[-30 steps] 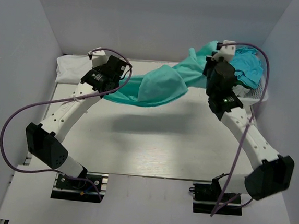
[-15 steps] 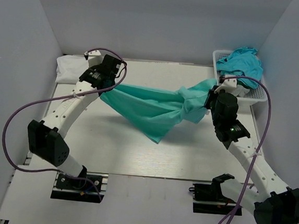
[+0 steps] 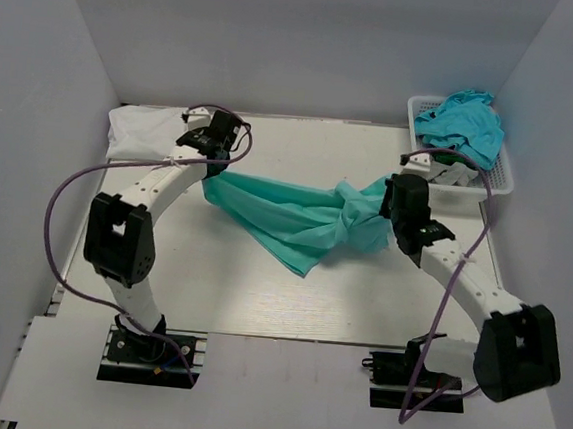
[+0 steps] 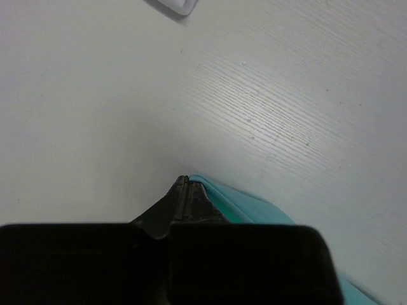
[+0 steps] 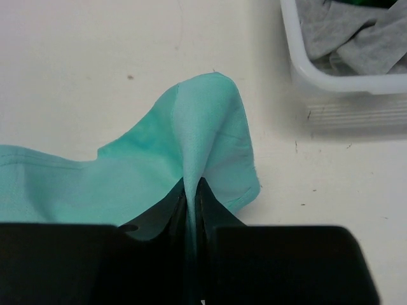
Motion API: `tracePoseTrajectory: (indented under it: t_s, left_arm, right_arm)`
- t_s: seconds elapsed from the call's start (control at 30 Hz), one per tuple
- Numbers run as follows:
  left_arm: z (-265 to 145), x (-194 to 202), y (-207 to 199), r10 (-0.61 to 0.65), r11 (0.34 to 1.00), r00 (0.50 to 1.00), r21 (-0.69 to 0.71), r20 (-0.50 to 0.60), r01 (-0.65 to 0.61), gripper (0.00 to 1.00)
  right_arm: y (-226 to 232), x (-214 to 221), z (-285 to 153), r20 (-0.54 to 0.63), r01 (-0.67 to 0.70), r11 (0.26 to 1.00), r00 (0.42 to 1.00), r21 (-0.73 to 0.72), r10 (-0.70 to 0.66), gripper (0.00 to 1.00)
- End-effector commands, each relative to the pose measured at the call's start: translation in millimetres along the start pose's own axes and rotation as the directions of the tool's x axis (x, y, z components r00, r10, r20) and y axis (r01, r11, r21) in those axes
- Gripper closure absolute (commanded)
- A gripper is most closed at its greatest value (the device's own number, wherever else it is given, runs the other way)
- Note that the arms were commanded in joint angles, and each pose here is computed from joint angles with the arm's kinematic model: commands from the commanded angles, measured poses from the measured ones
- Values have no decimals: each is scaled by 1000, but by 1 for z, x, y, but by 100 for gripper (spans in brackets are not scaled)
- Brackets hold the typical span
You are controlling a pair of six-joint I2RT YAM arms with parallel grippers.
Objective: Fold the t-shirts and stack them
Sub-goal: Flatten out the tshirt
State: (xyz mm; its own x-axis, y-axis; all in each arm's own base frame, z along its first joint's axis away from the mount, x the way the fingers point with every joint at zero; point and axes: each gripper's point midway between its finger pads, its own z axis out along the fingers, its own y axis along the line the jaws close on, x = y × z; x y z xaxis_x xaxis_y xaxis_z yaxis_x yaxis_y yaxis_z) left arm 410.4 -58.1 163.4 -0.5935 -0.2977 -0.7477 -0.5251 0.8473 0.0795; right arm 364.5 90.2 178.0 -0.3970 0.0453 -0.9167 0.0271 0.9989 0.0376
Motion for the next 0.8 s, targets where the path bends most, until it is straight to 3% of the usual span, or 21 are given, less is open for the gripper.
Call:
tracePoseTrajectory:
  t_s: [0.0, 0.07, 0.13, 0.17, 0.2, 0.23, 0.27, 0.4, 0.5, 0.6, 0.77]
  left_arm:
    - [28, -13, -12, 9, 1000, 1000, 6, 18, -9, 100]
    - [52, 0, -22, 38, 999, 999, -7, -25, -38, 99]
    - [65, -6, -36, 45, 999, 999, 12, -27, -45, 83]
    - [74, -8, -37, 39, 999, 999, 2, -30, -39, 72]
    - [85, -4, -46, 69, 998, 996, 0, -56, -69, 57]
    - [91, -7, -45, 68, 998, 995, -12, -67, -69, 32]
    - [93, -6, -49, 77, 997, 994, -8, -84, -78, 24]
    - [85, -26, -49, 110, 994, 990, -3, -91, -110, 0]
    - [57, -25, -51, 145, 987, 987, 79, -73, -139, 0]
    - [22, -14, -58, 161, 958, 984, 255, -82, -135, 0]
    - [-39, 54, -91, 255, 801, 957, 584, -136, -131, 0]
  right_arm:
    - [0, -1, 29, -6, -11, 999, 1000, 44, 11, 86]
    - [1, -7, 41, -11, -8, 998, 1000, 57, 9, 86]
    - [5, 0, 66, -67, 20, 996, 998, 82, -14, 76]
    - [2, 12, 79, -111, 45, 993, 993, 105, -33, 41]
    - [8, 0, 91, -118, 48, 993, 992, 109, -35, 26]
    - [6, 10, 92, -177, 75, 990, 983, 119, -53, 16]
    - [9, 18, 99, -216, 88, 990, 974, 113, -62, 10]
    - [27, 0, 101, -263, 107, 993, 961, 58, -89, 10]
    - [40, -10, 92, -271, 115, 993, 955, -38, -121, 10]
    - [63, -12, 79, -244, 169, 966, 946, -196, -214, 10]
    - [88, 15, 68, -232, 208, 916, 926, -342, -297, 10]
